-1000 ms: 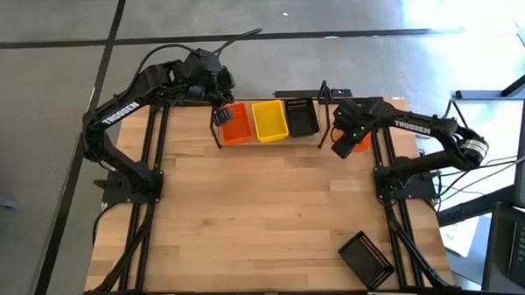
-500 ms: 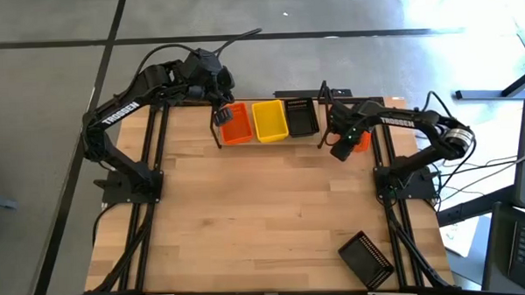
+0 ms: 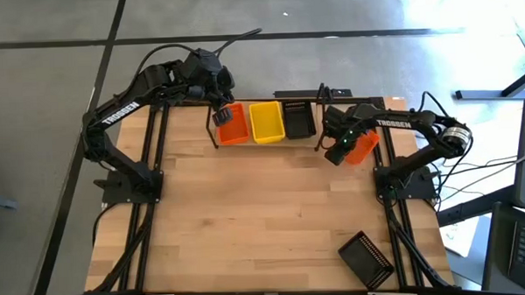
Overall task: Stack baskets on shelf by color
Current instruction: Stack the orange bin on the stacked bins on the shelf
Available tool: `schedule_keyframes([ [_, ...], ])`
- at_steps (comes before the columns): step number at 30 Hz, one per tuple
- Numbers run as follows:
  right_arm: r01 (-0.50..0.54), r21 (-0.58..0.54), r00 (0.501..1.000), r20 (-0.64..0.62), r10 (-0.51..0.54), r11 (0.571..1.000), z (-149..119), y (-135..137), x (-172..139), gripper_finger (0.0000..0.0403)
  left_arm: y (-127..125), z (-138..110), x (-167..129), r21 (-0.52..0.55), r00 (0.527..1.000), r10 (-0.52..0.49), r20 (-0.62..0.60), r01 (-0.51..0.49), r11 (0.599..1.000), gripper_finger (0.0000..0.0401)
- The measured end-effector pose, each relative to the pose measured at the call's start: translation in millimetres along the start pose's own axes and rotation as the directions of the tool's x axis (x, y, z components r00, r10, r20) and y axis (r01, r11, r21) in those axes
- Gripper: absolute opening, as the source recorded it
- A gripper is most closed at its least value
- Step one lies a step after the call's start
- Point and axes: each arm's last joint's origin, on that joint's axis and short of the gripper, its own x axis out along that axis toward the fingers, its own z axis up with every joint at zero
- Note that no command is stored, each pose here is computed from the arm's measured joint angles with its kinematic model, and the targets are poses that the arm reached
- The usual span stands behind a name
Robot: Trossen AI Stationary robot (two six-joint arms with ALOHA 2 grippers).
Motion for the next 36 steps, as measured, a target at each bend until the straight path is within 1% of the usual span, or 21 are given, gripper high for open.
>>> schedule_keyframes([
  [7,-0.007,-0.041,1.0,-0.027,0.006,0.999,1,38,-28,0.0002,0,-1,0,0.001,1.0,-0.001,-0.005,0.001,1.0,0.0061],
  [9,0.003,-0.031,0.998,-0.056,-0.005,0.999,-2,46,-35,0.0002,0,-1,0,0.002,1.0,-0.002,-0.008,0.002,1.0,0.0061],
  [12,0.022,-0.012,0.998,-0.051,-0.023,1.0,-4,56,-44,0.0001,0,-1,0,0.003,1.0,-0.002,-0.011,0.002,1.0,0.0061],
  [14,0.081,0.004,0.995,-0.063,-0.081,0.997,-8,59,-47,0.0001,0,-1,0,0.003,1.0,-0.004,-0.013,0.004,1.0,0.0061],
  [17,0.162,0.036,0.986,-0.047,-0.16,0.986,-10,64,-54,0.0001,0,-1,0,0.003,1.0,-0.008,-0.013,0.008,1.0,0.0061],
  [20,0.264,0.076,0.964,-0.061,-0.26,0.962,-16,65,-63,0.0,-1,-1,0,0.004,1.0,-0.01,-0.013,0.01,1.0,0.0061],
  [24,0.358,0.115,0.933,-0.072,-0.351,0.927,-22,68,-78,0.0,-1,-1,0,0.004,1.0,-0.01,-0.013,0.01,1.0,0.0061],
  [27,0.392,0.134,0.92,-0.05,-0.388,0.91,-24,73,-92,0.0,-1,-1,0,0.004,1.0,-0.011,-0.013,0.011,1.0,0.0061],
  [29,0.393,0.141,0.919,-0.028,-0.393,0.909,-24,77,-101,0.0,-1,-1,0,0.004,1.0,-0.011,-0.014,0.011,1.0,0.0061],
  [34,0.333,0.123,0.932,0.105,-0.346,0.935,-23,95,-131,0.0,-1,-6,0,0.013,0.998,-0.017,-0.056,0.018,1.0,0.0061],
  [36,0.32,0.103,0.926,0.176,-0.334,0.942,-25,104,-144,0.0,-2,-8,0,0.018,0.997,-0.021,-0.08,0.022,1.0,0.0061],
])
